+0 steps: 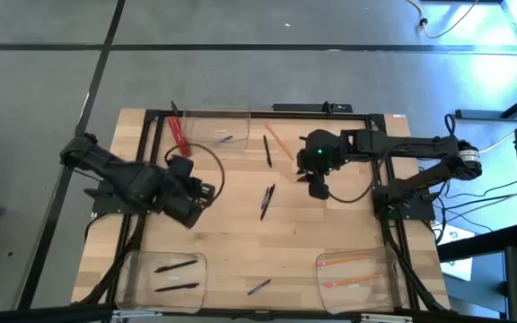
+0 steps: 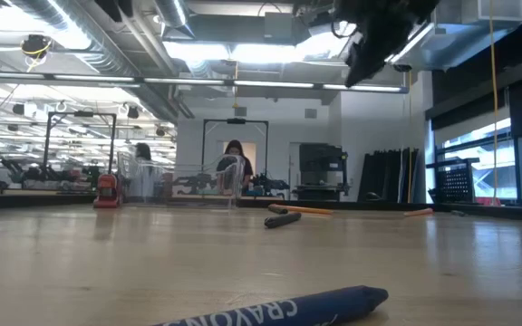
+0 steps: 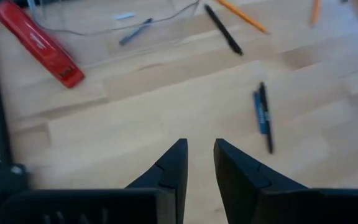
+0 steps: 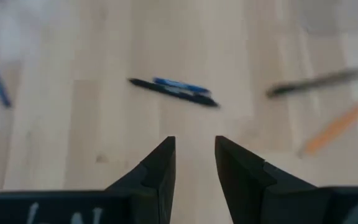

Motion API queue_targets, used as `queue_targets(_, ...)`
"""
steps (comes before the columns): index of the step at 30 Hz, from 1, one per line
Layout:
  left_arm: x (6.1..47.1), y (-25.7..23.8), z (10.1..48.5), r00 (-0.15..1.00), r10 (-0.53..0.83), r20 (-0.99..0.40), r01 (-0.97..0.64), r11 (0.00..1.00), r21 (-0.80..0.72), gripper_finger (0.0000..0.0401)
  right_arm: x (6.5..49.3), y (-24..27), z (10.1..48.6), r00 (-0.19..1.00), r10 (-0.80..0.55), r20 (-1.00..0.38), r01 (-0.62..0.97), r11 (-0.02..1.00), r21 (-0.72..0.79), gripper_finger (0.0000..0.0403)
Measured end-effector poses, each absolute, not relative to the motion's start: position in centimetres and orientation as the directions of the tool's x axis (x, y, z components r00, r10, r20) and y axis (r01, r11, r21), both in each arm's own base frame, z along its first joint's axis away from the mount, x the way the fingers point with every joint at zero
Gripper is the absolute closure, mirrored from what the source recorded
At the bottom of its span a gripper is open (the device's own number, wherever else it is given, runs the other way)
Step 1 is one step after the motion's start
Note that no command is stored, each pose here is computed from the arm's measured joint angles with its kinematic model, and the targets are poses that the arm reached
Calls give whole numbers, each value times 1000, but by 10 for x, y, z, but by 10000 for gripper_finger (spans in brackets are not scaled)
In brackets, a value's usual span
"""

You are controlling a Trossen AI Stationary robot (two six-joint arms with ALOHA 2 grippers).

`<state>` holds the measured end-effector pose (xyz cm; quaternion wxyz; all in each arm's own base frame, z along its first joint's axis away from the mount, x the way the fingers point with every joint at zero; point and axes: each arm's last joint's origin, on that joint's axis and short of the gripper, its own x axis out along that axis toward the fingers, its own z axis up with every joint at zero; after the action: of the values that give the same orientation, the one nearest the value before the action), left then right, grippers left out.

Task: Sort crayons/erasers/pens/pencils in bins
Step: Put the blue crayon into the top transparent bin

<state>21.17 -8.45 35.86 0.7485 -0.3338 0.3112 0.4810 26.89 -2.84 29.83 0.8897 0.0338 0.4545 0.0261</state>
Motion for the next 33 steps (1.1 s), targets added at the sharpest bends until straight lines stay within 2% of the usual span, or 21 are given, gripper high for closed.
queue_targets(4, 218, -67, 358, 296, 524, -799, -932, 340, -122, 331, 277, -20, 301, 642, 114, -758, -144, 989, 26, 288)
queue_targets(10, 224, -45, 357, 229, 486, -843, -919, 393, -23, 331, 311, -21, 294, 762, 103, -640, -121, 993, 15, 288)
queue_targets(15, 229, -28, 356, 205, 457, -866, -939, 340, -42, 331, 326, -23, 284, 781, 77, -620, -128, 991, -39, 288)
queue_targets(19, 244, -20, 346, 247, 393, -886, -909, 411, -71, 331, 324, -23, 288, 787, 59, -615, -114, 992, -50, 288)
queue_targets(26, 281, -4, 330, 421, 318, -849, -805, 563, -187, 332, 307, -11, 321, 807, 74, -586, -137, 988, -64, 288)
queue_targets(30, 302, 3, 308, 417, 275, -866, -787, 586, -193, 332, 294, 2, 340, 843, 1, -539, -90, 986, -138, 288)
queue_targets(33, 316, 6, 287, 388, 246, -888, -792, 582, -185, 332, 282, 12, 351, 858, -3, -514, -91, 983, -157, 288)
